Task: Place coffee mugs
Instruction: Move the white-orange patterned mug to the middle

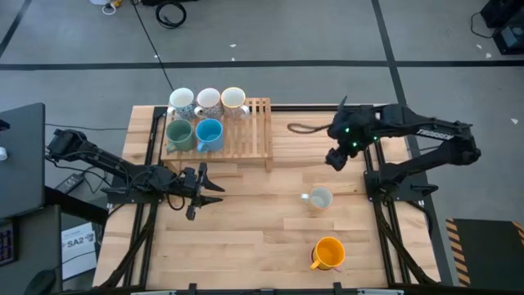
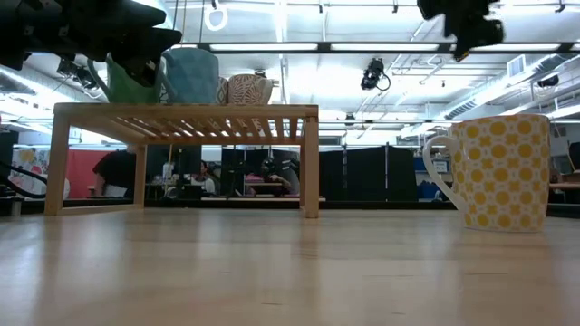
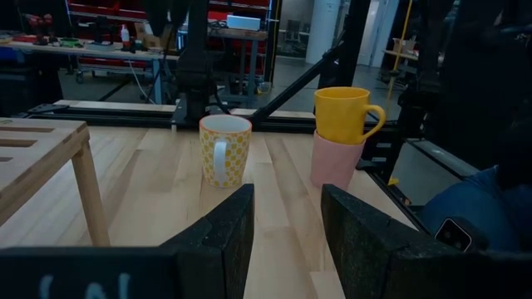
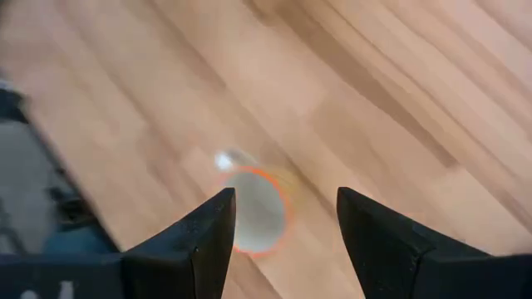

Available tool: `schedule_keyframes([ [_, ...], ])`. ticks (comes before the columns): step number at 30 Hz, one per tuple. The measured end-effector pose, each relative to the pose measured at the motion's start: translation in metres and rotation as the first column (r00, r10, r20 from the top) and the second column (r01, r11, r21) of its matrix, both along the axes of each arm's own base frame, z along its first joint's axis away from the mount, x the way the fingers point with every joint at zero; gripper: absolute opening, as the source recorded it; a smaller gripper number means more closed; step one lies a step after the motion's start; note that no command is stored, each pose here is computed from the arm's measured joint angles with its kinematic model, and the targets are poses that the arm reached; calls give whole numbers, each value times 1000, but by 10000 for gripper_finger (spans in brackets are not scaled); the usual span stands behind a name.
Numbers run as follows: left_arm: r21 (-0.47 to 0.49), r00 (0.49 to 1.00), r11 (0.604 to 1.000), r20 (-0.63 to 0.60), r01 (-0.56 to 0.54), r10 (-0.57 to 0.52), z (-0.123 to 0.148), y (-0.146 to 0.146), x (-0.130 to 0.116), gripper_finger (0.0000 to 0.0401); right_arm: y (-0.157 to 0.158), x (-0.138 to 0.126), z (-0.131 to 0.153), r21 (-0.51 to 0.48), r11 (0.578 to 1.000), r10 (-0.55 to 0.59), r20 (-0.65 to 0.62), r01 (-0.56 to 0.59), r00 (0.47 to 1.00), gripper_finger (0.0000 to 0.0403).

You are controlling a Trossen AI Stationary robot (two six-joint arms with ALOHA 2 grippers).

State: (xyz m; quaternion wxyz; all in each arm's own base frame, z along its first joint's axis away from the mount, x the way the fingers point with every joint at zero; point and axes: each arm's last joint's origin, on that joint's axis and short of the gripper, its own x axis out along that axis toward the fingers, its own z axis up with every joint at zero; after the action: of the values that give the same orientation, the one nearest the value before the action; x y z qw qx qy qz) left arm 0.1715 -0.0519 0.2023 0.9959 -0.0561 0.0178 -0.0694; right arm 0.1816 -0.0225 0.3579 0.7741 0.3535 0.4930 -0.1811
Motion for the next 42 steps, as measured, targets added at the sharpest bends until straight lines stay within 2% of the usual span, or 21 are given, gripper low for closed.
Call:
schedule_keyframes([
  [5,0,1000,1000,0,0,0,0,0,0,148,7,7,-11,-23,999,-26,-136,23,990,216],
  [11,0,1000,1000,1,0,0,0,0,0,148,24,24,-27,-41,997,54,-206,-64,977,216],
  [18,0,1000,1000,1,0,0,0,0,0,148,49,30,-67,-16,990,130,-302,-141,944,217],
  [26,-1,1000,1000,2,0,0,0,0,0,148,56,29,-100,25,996,93,-342,-90,935,216],
  [33,-1,1000,1000,2,0,0,0,0,0,148,57,32,-119,50,991,132,-296,-123,946,216],
  [42,-1,1000,1000,2,0,0,0,0,0,148,57,29,-138,48,991,135,-359,-127,923,213],
])
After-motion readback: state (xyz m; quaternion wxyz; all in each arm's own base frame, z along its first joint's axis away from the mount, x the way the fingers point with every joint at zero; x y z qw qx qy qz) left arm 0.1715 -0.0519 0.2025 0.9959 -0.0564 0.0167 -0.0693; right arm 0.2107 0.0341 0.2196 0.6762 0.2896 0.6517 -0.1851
